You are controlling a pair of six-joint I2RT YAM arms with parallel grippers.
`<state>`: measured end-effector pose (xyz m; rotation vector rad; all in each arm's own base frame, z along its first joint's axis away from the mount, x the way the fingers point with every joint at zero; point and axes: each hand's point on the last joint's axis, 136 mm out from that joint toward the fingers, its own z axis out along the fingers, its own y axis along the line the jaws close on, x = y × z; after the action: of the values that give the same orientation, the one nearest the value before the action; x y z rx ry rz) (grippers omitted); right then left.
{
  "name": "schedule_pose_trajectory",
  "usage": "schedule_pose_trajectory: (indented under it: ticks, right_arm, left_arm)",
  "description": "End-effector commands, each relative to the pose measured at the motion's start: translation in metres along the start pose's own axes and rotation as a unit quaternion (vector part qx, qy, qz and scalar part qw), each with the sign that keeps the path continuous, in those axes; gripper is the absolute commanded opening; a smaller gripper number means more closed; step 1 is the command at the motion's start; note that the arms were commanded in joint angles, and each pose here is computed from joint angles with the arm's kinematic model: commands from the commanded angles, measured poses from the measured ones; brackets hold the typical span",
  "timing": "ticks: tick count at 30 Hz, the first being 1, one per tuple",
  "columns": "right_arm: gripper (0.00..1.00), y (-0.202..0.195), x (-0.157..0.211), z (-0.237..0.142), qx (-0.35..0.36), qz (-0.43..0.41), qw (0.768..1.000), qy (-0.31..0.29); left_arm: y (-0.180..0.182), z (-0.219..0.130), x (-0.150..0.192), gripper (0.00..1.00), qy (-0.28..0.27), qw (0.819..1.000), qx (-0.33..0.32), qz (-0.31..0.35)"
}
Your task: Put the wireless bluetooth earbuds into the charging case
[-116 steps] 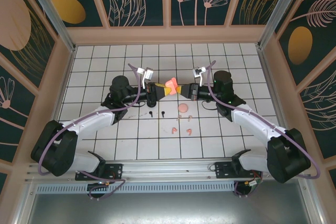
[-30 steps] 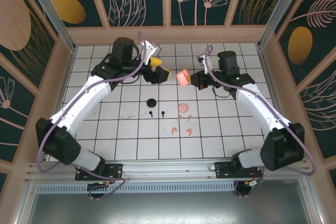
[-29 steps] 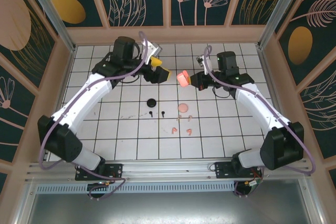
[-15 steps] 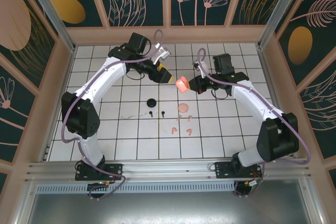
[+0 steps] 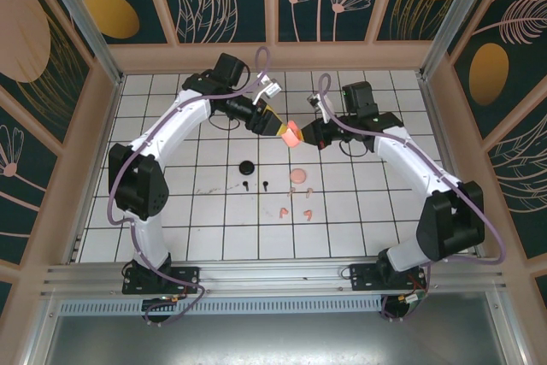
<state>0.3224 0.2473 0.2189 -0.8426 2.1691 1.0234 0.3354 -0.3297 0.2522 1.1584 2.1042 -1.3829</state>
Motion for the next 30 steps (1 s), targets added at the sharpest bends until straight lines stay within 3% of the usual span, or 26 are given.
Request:
schedule_pose_trajectory:
  ticks: [1,14,26,30]
  right_arm:
    - [0.0,0.008,-0.011,0.003,-0.019,-0.021,1.0,-0.003]
    - [0.0,0.011,-0.016,0.013,-0.02,-0.027,0.999,0.009]
    - [0.0,0.009,-0.017,0.014,-0.016,-0.027,0.999,0.01]
    - [0.0,0.01,-0.019,0.014,-0.017,-0.027,0.999,0.007]
  left_arm:
    - [-0.006,0.004,0.0,0.64,0.004,1.0,0.023,0.004]
    - [-0.004,0.014,0.017,0.56,0.022,0.999,0.036,-0.003]
    - [-0.008,0.014,0.018,0.39,0.019,0.999,0.047,0.004]
    - [-0.008,0.015,0.02,0.28,0.02,0.998,0.053,0.001]
